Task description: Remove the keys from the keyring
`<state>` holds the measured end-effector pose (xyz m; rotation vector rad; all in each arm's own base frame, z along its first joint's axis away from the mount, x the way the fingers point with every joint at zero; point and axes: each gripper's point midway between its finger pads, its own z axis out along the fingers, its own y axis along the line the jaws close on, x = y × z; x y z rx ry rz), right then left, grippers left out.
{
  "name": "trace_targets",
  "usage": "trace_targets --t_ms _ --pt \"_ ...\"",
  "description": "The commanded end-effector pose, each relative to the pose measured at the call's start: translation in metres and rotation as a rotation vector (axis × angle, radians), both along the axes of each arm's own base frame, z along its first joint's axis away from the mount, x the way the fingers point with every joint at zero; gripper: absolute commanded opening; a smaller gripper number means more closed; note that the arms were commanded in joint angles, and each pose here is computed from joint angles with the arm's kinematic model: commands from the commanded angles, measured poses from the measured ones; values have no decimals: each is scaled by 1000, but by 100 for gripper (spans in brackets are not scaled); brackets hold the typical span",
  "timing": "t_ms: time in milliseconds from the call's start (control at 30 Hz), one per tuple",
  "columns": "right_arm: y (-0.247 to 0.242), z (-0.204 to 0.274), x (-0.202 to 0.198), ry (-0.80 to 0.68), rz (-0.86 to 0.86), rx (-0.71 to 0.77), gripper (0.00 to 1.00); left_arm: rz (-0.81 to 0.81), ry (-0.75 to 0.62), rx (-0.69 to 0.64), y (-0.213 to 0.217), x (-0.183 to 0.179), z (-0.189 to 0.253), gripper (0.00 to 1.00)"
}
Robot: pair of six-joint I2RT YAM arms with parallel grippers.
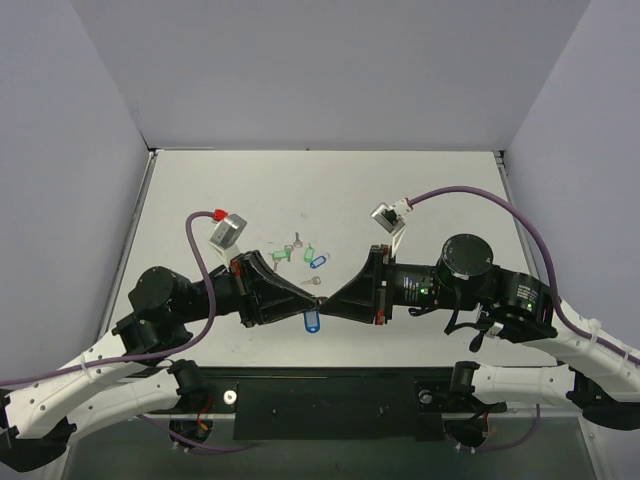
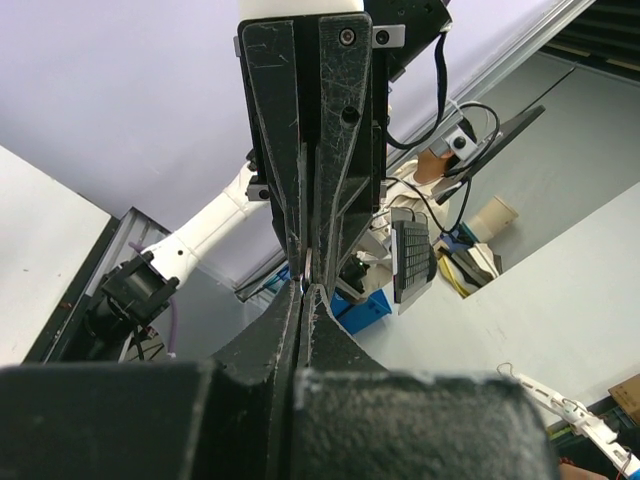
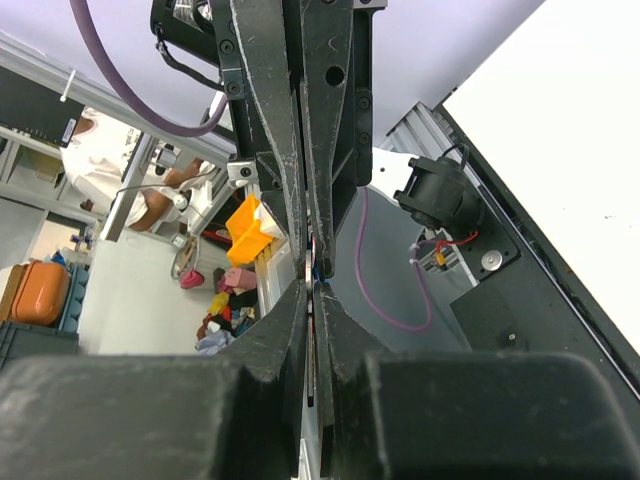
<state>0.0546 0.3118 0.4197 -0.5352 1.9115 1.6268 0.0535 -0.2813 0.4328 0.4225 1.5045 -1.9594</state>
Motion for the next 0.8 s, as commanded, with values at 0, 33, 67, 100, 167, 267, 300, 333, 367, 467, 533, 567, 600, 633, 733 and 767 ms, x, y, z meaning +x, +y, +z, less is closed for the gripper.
trace_targets --t_ms 0,33,67,100,167,267,300,333,367,467,533,567,600,633,733,767 --pt "-4 29 -2 -25 6 87 0 -68 -66 2 4 -16 12 0" --pt "-4 28 -2 -24 8 83 0 -75 -72 6 4 -18 14 0" --pt "-4 27 -4 -21 15 76 0 -78 -76 23 3 -18 11 0" --pt "-4 27 -4 -21 19 73 0 -86 -80 26 3 -20 13 0" --pt "-3 25 -6 -18 28 60 0 -99 -77 66 1 -21 5 0" --pt "-4 23 -8 -16 42 47 0 -122 -84 83 -1 -23 2 0" --pt "-3 22 -8 -13 44 43 0 -126 -83 87 -2 -23 0 0" --pt "-4 21 -9 -12 47 37 0 -132 -84 87 -2 -24 0 0" --pt "-4 19 -10 -10 51 30 0 -133 -82 91 -2 -24 -1 0" --pt "-5 18 -12 -9 61 22 0 -136 -82 97 -1 -25 -2 0" --pt "-6 18 -13 -13 64 18 0 -140 -84 101 -1 -26 -3 0" --pt "-7 18 -12 -12 63 17 0 -140 -81 107 -2 -25 -4 0" --pt "-7 16 -13 -12 66 13 0 -147 -85 108 -1 -26 -4 0" --pt "-7 17 -13 -14 68 14 0 -145 -84 114 -2 -26 -5 0" --pt "-8 18 -14 -18 74 11 0 -150 -89 116 -1 -27 -4 0" --pt "-8 16 -16 -18 85 5 0 -147 -95 115 -1 -27 -4 0"
